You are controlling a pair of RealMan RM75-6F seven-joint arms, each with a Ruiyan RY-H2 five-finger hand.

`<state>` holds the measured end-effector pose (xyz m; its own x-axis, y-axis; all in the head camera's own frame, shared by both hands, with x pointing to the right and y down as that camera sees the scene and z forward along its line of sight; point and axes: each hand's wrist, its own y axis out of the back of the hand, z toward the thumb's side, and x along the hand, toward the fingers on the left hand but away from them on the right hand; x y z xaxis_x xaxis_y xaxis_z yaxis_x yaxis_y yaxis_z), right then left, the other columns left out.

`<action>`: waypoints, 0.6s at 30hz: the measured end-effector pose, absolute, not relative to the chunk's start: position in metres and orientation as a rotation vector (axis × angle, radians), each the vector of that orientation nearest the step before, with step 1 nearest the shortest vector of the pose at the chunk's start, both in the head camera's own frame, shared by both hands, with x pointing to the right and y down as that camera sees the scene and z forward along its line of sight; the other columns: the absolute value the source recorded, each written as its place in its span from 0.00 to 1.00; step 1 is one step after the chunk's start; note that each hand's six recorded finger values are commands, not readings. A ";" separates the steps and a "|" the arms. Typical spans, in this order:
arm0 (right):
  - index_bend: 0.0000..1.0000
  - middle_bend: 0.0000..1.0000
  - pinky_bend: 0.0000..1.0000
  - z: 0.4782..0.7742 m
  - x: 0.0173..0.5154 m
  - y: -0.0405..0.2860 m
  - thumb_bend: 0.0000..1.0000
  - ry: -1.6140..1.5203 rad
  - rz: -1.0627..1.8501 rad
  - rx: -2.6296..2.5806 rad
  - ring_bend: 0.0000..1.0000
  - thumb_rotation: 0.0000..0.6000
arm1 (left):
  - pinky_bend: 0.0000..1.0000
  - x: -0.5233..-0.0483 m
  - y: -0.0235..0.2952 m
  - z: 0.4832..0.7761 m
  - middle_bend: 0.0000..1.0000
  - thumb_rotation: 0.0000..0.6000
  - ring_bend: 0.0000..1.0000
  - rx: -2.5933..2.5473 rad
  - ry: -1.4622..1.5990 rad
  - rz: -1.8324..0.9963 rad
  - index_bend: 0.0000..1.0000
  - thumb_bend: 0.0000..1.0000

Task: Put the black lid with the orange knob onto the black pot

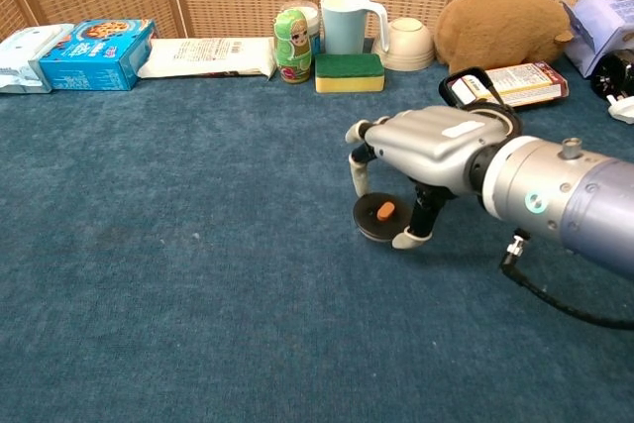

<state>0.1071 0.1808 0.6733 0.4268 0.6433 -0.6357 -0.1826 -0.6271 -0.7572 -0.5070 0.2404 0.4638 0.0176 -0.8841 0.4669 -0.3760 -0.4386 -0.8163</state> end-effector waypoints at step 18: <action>0.44 0.07 0.00 0.591 0.164 0.078 0.28 -0.663 1.337 -1.595 0.10 1.00 | 0.04 -0.505 0.239 0.466 0.00 1.00 0.00 -1.830 1.277 -1.430 0.00 0.21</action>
